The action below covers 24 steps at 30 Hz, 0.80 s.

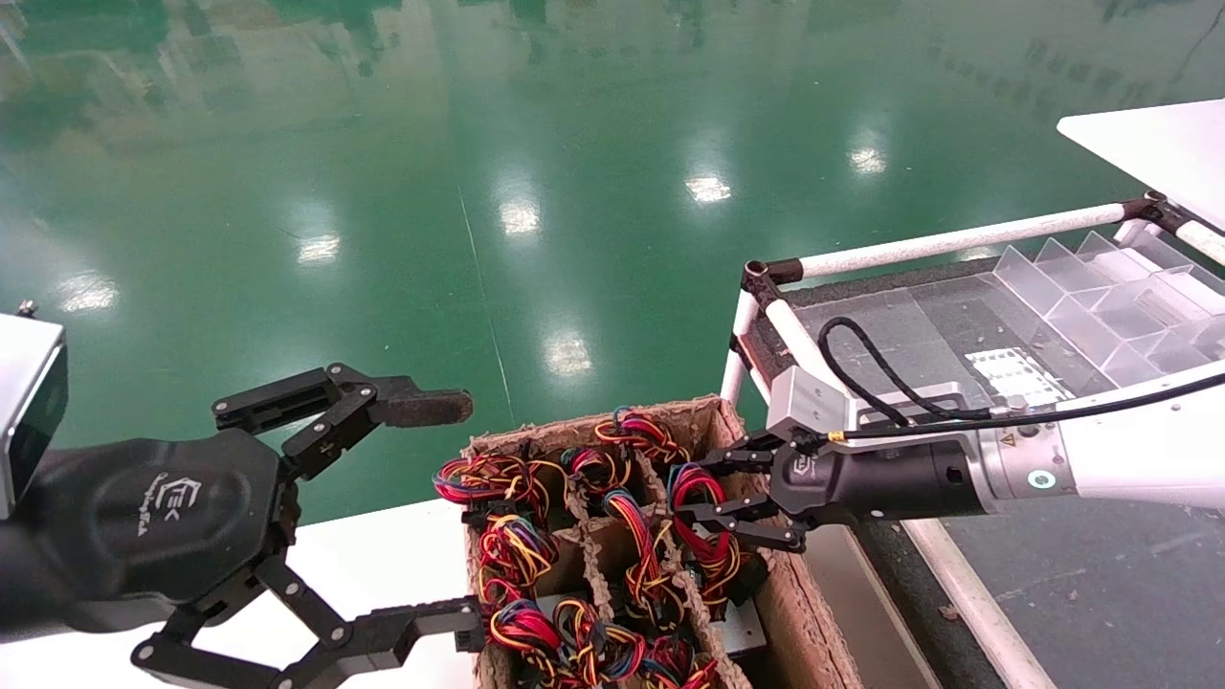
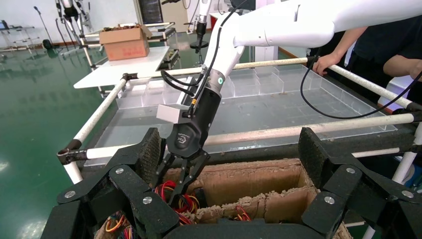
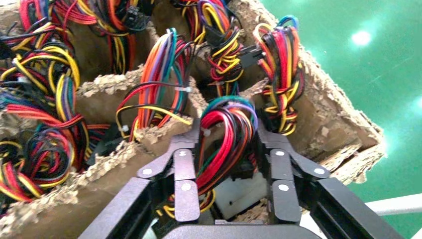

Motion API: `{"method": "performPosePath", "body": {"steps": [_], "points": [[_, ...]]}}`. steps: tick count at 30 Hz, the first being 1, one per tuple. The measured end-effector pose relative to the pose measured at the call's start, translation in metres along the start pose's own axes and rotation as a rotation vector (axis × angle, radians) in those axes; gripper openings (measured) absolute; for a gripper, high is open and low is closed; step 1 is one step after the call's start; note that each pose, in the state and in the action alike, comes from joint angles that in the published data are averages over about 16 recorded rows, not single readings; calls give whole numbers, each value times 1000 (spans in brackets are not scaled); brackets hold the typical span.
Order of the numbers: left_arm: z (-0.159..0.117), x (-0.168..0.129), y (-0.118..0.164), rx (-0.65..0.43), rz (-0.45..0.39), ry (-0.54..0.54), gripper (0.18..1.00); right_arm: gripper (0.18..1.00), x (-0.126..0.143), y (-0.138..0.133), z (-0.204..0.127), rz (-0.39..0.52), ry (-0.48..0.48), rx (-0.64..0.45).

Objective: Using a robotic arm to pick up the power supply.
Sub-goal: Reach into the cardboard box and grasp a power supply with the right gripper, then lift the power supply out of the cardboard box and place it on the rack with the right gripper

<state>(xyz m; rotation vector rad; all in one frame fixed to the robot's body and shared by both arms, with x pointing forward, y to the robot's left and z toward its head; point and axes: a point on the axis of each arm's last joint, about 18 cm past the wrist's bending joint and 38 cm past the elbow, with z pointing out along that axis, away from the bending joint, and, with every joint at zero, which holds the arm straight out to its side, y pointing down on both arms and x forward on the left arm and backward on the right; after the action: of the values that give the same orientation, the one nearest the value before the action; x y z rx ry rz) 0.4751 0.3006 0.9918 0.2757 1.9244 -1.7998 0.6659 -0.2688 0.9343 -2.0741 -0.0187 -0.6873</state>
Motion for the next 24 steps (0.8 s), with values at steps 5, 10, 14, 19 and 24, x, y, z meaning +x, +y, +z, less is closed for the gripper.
{"method": "performPosePath", "body": {"steps": [5, 10, 14, 19, 24], "points": [[0, 0, 0, 0, 0, 0, 1001, 429, 0, 2, -1, 4, -1, 2], [0, 0, 0, 0, 0, 0, 1001, 342, 2, 3, -2, 5, 10, 13], [0, 0, 0, 0, 0, 0, 1001, 288, 4, 1, -5, 6, 26, 38], [0, 0, 0, 0, 0, 0, 1001, 242, 8, -4, -13, 3, 52, 91], [0, 0, 0, 0, 0, 0, 1001, 221, 12, -14, -28, -2, 83, 162]]}}
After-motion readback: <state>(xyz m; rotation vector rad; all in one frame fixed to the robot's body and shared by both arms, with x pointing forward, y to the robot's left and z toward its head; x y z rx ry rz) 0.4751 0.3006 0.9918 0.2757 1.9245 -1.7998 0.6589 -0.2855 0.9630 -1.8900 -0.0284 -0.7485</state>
